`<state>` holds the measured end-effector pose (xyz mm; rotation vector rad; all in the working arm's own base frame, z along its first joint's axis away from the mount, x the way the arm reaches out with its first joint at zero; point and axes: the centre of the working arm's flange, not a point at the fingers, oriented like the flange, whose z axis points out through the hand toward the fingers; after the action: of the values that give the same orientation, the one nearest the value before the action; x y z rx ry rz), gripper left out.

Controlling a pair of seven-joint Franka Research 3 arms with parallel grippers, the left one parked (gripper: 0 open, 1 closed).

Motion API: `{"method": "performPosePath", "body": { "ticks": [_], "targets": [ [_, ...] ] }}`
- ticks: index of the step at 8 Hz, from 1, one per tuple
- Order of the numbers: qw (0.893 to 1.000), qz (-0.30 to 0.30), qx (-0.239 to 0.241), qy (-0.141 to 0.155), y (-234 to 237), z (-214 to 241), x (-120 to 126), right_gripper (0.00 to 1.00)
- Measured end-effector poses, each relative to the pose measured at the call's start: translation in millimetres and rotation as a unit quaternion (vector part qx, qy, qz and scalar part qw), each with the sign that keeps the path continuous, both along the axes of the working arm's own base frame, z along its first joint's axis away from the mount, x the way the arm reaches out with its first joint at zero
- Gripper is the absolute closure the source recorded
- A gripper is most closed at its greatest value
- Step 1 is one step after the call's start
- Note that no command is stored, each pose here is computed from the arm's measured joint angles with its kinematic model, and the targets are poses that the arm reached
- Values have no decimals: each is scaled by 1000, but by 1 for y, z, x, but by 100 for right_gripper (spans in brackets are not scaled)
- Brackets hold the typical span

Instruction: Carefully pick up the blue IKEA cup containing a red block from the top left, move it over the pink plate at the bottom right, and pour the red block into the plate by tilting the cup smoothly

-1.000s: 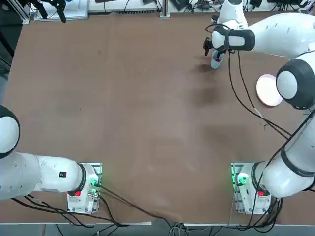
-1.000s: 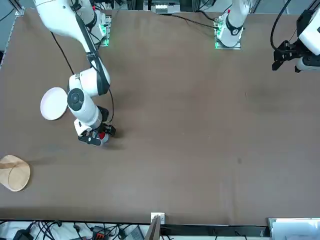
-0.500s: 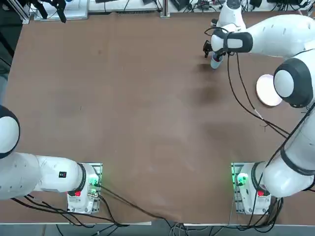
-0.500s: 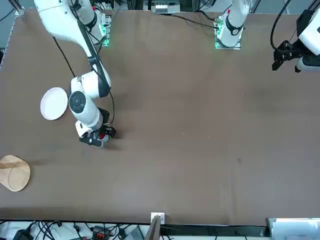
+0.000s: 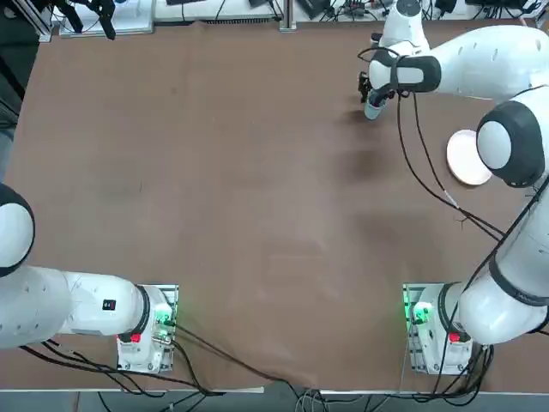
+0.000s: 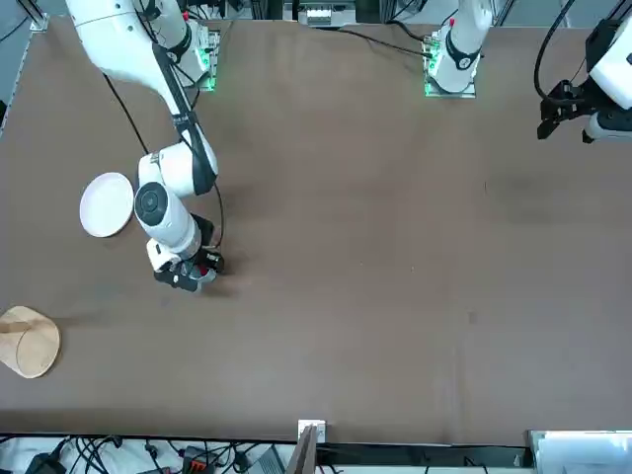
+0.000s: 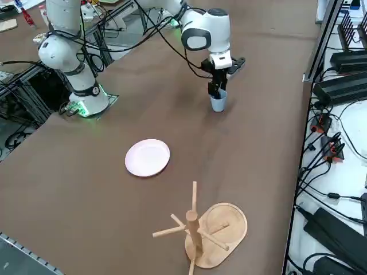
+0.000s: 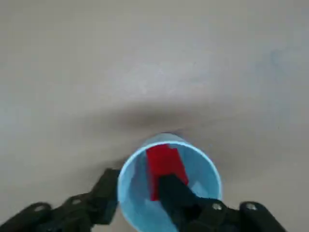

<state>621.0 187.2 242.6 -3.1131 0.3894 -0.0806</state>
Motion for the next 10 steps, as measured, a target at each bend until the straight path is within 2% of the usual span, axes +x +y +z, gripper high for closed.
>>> {"method": "performPosePath", "body": {
  "ticks": [2, 3, 8, 10],
  "targets": [
    [1000, -18, 0, 2, 0, -1, 0, 75],
    [1000, -22, -1, 1, -2, -1, 0, 95],
    [1000, -28, -3, 4, -6, 4, 1, 96],
    [999, -21, -12, 28, -12, 16, 2, 96]
  ]
}}
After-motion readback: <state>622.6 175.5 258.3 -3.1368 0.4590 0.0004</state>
